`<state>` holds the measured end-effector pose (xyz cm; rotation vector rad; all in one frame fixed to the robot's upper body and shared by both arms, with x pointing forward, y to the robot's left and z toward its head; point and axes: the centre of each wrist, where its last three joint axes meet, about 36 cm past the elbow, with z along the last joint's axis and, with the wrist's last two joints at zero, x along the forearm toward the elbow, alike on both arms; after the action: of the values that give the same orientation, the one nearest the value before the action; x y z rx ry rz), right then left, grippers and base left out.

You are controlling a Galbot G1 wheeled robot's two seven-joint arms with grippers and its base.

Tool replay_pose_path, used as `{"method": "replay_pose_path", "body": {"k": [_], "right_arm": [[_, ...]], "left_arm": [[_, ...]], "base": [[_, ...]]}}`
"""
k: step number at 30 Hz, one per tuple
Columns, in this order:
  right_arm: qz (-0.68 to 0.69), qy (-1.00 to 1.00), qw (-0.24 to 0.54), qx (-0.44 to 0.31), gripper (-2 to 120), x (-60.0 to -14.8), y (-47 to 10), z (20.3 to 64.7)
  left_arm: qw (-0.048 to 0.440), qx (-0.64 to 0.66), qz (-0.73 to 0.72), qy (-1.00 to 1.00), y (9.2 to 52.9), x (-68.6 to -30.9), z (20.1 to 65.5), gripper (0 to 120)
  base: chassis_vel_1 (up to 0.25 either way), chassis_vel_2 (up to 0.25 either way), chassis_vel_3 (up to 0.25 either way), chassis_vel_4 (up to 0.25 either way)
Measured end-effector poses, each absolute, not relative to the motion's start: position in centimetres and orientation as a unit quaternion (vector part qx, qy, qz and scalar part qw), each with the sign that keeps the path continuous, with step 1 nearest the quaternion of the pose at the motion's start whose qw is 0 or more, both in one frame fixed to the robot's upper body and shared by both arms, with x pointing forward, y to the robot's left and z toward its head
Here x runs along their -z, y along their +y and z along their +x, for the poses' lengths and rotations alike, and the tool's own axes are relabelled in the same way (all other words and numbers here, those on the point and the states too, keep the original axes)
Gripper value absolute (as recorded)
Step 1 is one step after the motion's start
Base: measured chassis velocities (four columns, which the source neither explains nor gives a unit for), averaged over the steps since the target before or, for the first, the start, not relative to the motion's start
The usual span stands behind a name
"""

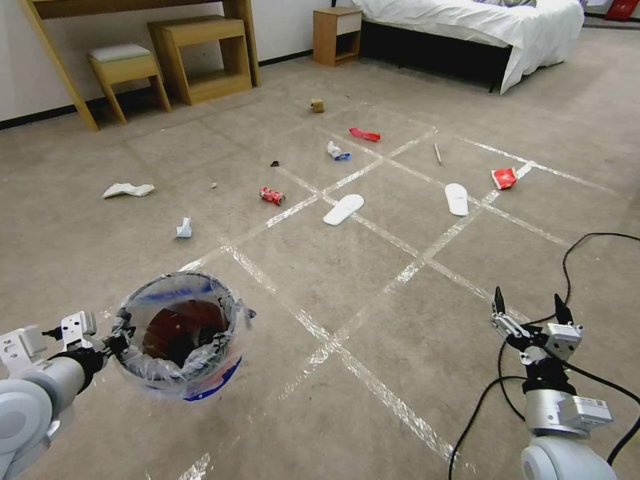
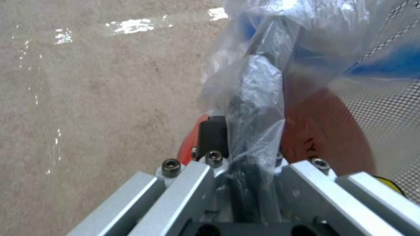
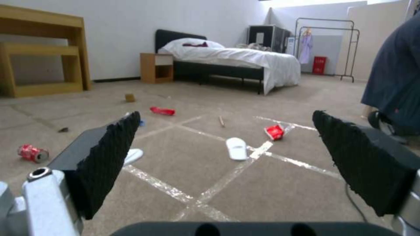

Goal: Pick up the trash bin and place the garbage on the floor into it.

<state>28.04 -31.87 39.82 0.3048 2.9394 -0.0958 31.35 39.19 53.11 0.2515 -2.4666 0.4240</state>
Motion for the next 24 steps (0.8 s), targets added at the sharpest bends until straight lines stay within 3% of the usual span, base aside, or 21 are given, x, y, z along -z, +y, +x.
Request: {"method": "replay_pose_path", "body": {"k": [24], "right_arm": [[0.1, 0.99, 0.093, 0.035, 100, -39.7, -31.75, 28.06]], "left_arm": [[0.31, -0.16, 0.095, -0.932, 39.4, -52.79, 31.66, 0]], "base": [[-0.109, 0.104, 0.108, -0.111]]}}
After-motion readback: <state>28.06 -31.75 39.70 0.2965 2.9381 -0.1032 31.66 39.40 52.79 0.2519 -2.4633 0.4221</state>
